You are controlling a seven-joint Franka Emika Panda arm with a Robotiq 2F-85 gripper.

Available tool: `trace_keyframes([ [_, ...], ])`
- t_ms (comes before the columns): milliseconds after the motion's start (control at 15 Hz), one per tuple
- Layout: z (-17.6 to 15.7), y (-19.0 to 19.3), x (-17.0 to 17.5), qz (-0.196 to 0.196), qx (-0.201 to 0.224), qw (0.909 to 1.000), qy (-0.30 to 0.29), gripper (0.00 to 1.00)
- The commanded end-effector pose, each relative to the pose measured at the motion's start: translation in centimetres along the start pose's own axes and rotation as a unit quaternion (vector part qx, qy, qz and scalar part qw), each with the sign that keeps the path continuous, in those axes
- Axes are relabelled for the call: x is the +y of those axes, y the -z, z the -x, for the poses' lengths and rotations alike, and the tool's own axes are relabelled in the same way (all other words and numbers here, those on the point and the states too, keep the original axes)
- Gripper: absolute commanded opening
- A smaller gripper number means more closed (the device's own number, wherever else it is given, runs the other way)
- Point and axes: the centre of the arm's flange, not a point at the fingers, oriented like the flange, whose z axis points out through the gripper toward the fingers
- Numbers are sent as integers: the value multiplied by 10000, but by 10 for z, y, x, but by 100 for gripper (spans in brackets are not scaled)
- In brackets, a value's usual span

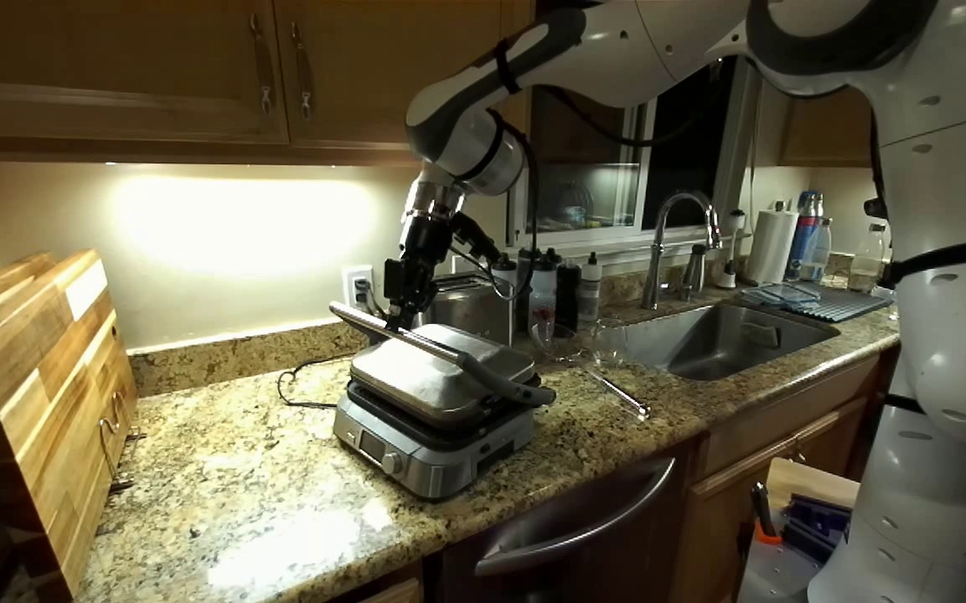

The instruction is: Close the sandwich maker

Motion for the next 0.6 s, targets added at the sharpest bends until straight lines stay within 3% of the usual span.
trace_keyframes([
  [0, -4, 3, -2, -29, -16, 9970, 773, 12],
  [267, -11, -10, -7, -10, -101, 9941, 1084, 11],
  [467, -19, -8, -15, -99, -35, 9862, 1650, 2],
  [533, -21, -7, -18, -108, -15, 9841, 1775, 5],
])
